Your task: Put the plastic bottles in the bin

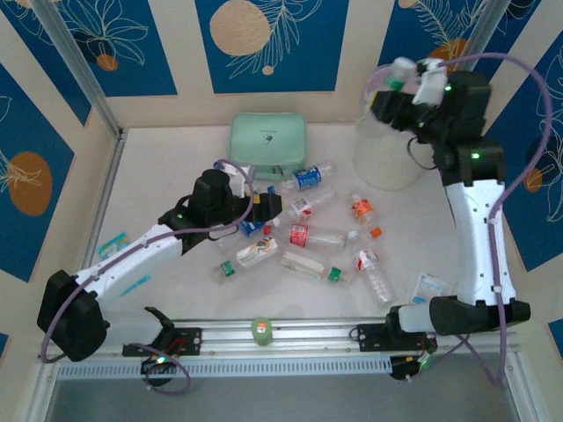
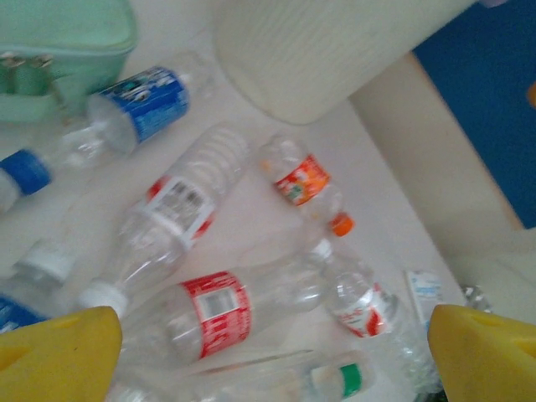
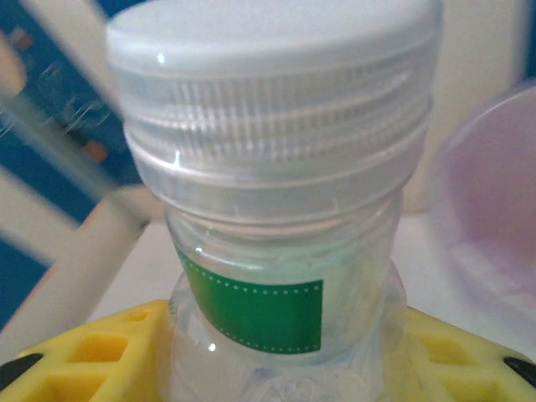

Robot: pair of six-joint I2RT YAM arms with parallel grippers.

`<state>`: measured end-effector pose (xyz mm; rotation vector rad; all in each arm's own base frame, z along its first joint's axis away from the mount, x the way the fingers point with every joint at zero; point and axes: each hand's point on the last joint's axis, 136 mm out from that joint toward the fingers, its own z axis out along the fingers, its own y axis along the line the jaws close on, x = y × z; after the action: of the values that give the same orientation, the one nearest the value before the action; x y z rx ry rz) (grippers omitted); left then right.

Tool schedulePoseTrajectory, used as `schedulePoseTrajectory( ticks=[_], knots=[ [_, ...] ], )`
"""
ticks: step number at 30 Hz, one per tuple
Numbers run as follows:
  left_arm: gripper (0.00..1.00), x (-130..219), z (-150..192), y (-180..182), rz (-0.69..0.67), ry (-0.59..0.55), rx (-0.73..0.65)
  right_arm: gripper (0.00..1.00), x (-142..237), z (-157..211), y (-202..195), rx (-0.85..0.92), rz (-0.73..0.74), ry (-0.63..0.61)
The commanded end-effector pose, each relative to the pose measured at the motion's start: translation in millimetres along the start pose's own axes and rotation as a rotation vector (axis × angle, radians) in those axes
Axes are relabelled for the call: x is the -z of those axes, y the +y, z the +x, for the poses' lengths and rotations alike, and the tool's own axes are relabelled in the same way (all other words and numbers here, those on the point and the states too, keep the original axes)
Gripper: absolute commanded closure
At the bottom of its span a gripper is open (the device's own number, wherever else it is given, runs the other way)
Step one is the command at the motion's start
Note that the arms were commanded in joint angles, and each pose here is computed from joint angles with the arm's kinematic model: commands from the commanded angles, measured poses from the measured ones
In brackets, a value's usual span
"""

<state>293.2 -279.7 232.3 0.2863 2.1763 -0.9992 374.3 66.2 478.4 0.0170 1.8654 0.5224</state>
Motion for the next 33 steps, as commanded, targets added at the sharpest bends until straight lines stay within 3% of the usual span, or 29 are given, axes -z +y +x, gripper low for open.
schedulePoseTrajectory(
  ticks=[1, 5, 12, 20, 28, 30, 33],
  knots=[
    [0.07, 11.2, 6.6, 32.9, -0.18, 0.015, 0.023, 0.91, 2.2, -36.6, -61.9, 0.039, 0.266, -0.11],
    [0.06, 16.8, 13.8, 50.0, -0.279, 0.041, 0.039, 0.98, -17.6, -56.4, -115.3, 0.026, 0.418, -0.127],
    [0.06, 30.2, 26.6, 64.9, -0.349, 0.046, 0.076, 1.0, -81.3, -41.3, -160.0, 0.059, 0.504, 0.016],
    [0.07, 52.6, 38.0, 95.4, -0.554, 0.079, 0.128, 1.0, -149.4, 30.8, -206.6, 0.041, 0.517, 0.31],
    [0.07, 54.3, 43.9, 102.8, -0.593, 0.1, 0.126, 1.0, -181.2, 107.7, -229.5, -0.018, 0.489, 0.523],
    [0.07, 53.2, 44.8, 104.4, -0.603, 0.114, 0.119, 0.94, -183.9, 119.0, -231.5, -0.028, 0.484, 0.552],
    [0.07, 50.2, 48.9, 107.2, -0.612, 0.137, 0.117, 0.68, -185.9, 129.8, -233.1, -0.038, 0.475, 0.581]
  ],
)
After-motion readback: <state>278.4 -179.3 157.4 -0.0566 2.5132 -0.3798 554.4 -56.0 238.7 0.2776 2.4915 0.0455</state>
